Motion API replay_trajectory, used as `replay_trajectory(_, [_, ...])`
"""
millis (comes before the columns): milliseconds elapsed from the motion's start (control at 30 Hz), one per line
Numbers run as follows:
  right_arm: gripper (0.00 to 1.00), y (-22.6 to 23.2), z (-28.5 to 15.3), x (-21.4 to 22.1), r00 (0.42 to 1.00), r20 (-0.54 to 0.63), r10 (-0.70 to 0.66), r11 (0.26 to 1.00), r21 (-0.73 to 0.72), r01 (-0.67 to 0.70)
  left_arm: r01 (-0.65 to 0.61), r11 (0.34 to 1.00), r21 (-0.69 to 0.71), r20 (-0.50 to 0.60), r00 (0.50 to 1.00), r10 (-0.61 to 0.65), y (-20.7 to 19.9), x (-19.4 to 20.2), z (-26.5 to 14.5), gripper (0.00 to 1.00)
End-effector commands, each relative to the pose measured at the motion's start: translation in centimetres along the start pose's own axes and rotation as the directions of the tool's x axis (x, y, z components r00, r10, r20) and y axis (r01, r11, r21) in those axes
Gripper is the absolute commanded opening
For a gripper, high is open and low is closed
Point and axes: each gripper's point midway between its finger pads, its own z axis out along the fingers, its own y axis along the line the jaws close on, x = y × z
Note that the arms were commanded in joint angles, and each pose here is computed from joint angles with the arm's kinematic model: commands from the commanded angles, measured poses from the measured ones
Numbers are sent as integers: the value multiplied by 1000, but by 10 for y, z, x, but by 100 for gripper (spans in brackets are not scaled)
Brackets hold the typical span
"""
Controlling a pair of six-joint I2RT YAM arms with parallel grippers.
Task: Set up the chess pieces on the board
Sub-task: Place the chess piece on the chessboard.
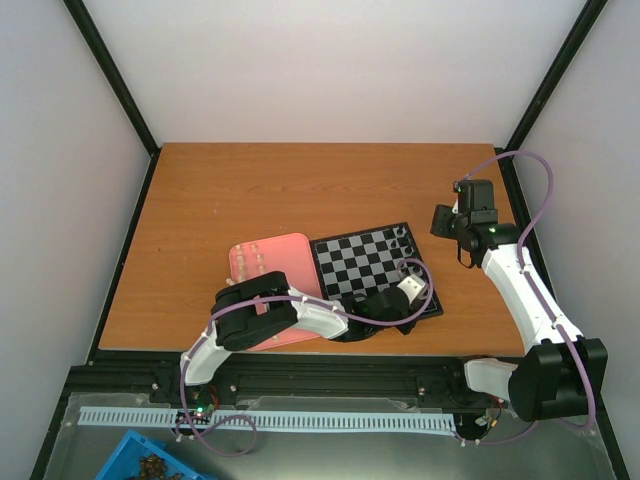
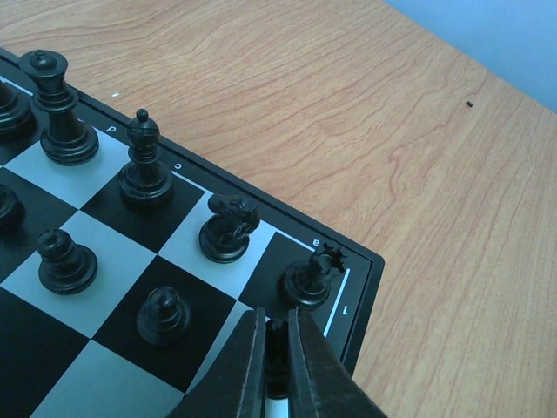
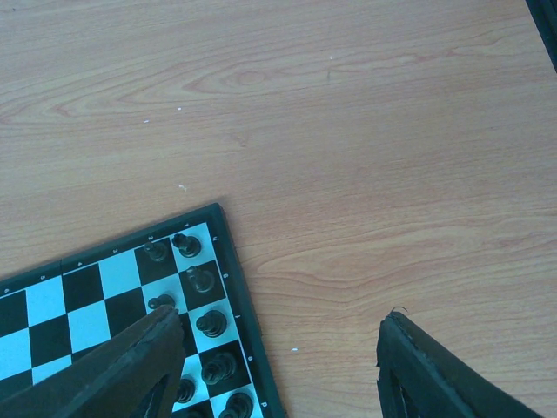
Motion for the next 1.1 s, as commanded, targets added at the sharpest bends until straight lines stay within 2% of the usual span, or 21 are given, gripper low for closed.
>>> replay_trajectory(0, [61, -5, -1, -2, 1000, 20, -2, 1000, 14, 2, 7, 1000, 1, -28, 1000, -7, -2, 13, -2, 1])
replay_trajectory(100, [61, -5, -1, -2, 1000, 23, -4, 1000, 14, 3, 6, 1000, -7, -32, 999, -6, 0, 14, -3, 2])
replay_trajectory(300, [61, -4, -1, -2, 1000, 21, -5, 1000, 9, 5, 4, 1000, -8, -32, 999, -4, 1, 13, -9, 11])
replay_trajectory(467, [61, -3, 0, -2, 1000, 19, -5, 1000, 4, 5, -1, 1000, -1, -36, 999, 1, 0, 11, -12, 35])
replay_trajectory(533, [61, -3, 0, -2, 1000, 17, -5, 1000, 3, 5, -2, 1000, 5, -38, 999, 2, -1, 11, -11, 40])
replay_trajectory(900, [61, -3, -2, -1, 1000, 26, -7, 1000, 0, 7, -19, 1000, 13, -32, 999, 19, -4, 2, -23, 42])
replay_trajectory(1067, [62, -1, -2, -1, 1000, 27, -7, 1000, -8, 7, -55, 999, 2, -5, 998, 55, -5, -17, -41, 50])
